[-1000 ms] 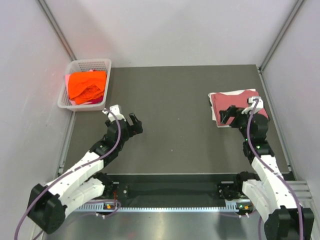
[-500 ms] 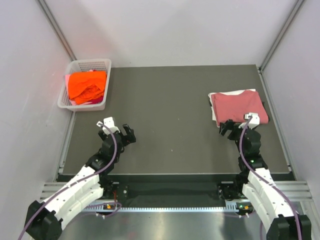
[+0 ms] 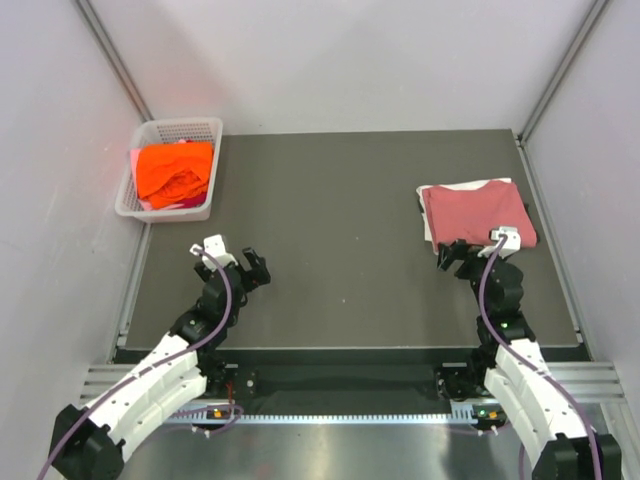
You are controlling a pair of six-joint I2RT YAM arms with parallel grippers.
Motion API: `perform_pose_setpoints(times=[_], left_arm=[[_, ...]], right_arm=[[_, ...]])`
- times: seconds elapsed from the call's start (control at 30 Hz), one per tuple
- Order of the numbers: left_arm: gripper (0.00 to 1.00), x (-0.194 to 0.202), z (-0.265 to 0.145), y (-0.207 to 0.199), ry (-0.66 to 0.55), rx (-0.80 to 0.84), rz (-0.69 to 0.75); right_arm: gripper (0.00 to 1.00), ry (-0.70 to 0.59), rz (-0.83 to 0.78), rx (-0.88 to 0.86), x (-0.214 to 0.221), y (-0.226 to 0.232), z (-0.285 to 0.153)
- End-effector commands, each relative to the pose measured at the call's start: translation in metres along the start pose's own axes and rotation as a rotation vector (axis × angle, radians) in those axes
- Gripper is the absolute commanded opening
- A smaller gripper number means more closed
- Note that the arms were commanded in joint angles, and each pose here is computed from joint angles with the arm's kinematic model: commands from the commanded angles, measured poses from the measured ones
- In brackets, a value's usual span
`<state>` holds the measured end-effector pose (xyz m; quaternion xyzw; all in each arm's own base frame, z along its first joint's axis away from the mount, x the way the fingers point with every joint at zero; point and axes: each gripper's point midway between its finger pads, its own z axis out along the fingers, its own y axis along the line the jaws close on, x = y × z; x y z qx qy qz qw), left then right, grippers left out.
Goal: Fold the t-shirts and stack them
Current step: Reset both grippers
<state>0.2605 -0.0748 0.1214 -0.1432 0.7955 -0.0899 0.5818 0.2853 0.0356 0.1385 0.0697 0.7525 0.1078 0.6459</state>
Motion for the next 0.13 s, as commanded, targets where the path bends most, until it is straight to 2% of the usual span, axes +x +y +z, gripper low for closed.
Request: perform_pose_setpoints(times=[0.0,0.1], left_arm=[[0.96,-0.0082,0.0008,-0.0016,-0.041,0.005,-0.037],[0.96,-0.0074,0.0006,-0.0014,-0.041,0.006,-0.039]], right_arm=[[1.00,-0.064,0.002,-0.046,-0.0179,0.0111,0.0003],[1.00,-0.069,0.006,-0.029,-0.0188,0.0079,0.0003]])
